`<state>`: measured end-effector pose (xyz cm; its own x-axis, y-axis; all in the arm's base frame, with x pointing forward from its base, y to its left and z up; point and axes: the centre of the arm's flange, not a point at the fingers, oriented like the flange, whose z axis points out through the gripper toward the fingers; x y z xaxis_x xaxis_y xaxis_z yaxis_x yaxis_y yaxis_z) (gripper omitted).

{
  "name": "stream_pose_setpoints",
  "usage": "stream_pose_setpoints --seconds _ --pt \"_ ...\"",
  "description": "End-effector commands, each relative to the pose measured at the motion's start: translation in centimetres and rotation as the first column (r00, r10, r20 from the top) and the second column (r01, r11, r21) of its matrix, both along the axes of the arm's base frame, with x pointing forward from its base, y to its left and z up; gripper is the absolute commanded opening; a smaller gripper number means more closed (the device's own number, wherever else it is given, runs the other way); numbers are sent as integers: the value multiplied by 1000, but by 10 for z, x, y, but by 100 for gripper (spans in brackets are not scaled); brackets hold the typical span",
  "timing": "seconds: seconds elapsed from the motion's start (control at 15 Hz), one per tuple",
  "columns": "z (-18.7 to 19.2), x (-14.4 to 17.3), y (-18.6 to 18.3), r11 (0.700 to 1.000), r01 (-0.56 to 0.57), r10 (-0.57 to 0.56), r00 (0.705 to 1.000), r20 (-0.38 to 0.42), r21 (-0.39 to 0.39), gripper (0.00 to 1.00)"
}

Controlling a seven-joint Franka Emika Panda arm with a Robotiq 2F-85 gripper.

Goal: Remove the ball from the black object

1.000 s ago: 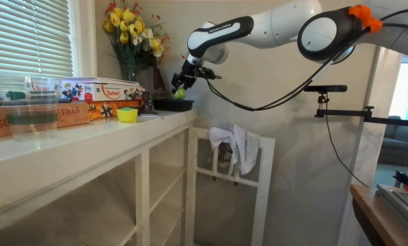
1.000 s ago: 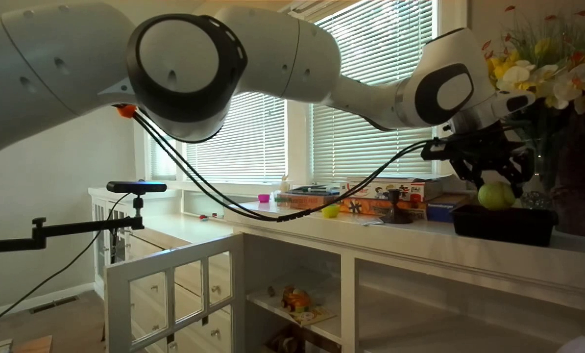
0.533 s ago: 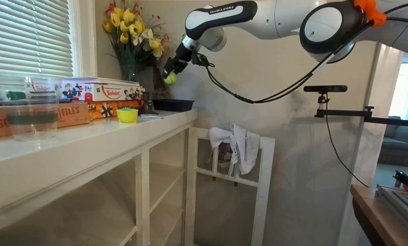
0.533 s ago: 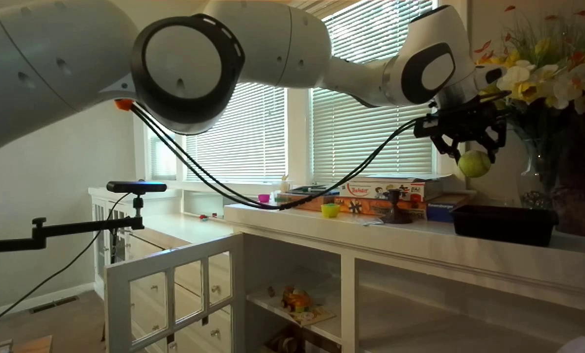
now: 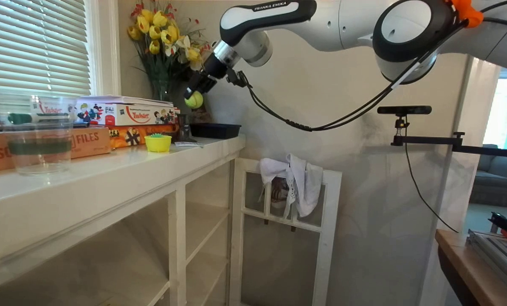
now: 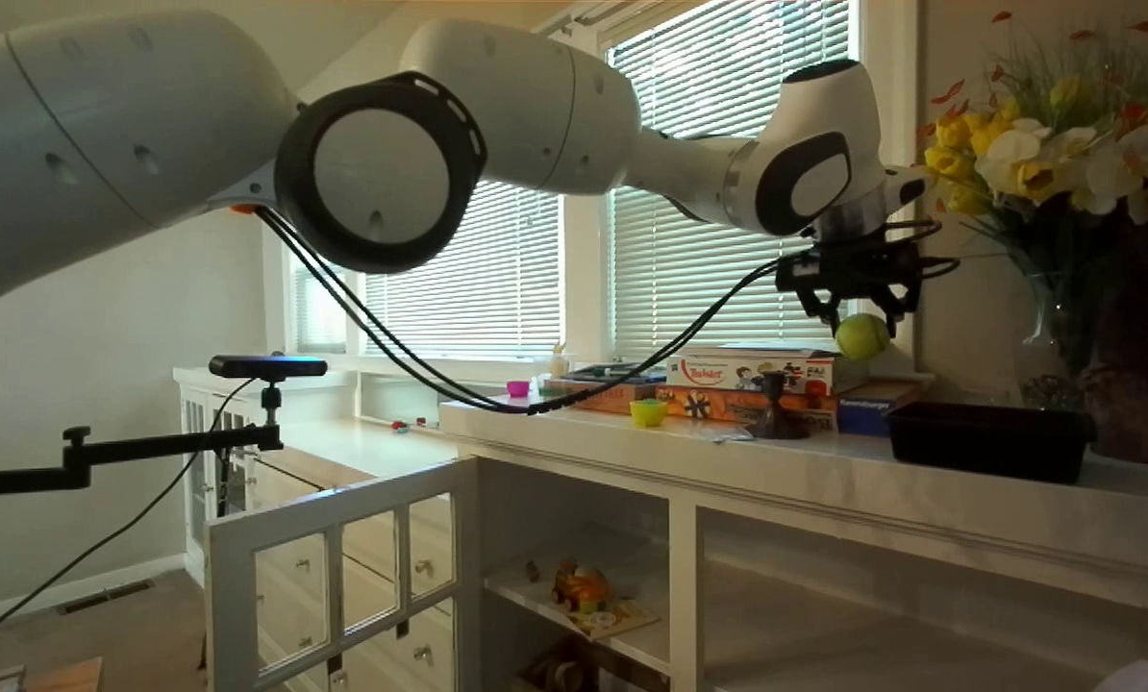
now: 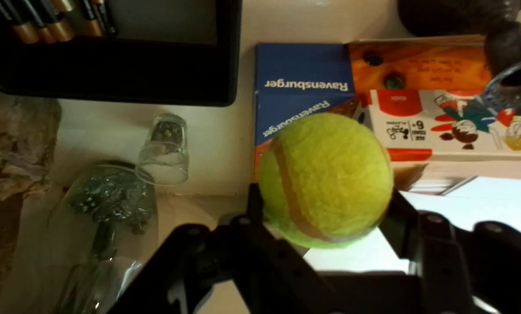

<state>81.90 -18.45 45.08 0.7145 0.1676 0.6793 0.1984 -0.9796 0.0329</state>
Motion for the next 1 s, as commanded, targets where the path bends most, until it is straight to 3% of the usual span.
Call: stream_pose_setpoints --seconds 0.0,0.93 --pt "-31 12 5 998 -14 16 999 -35 62 40" --pt "-102 -5 6 994 50 -34 987 -158 99 40"
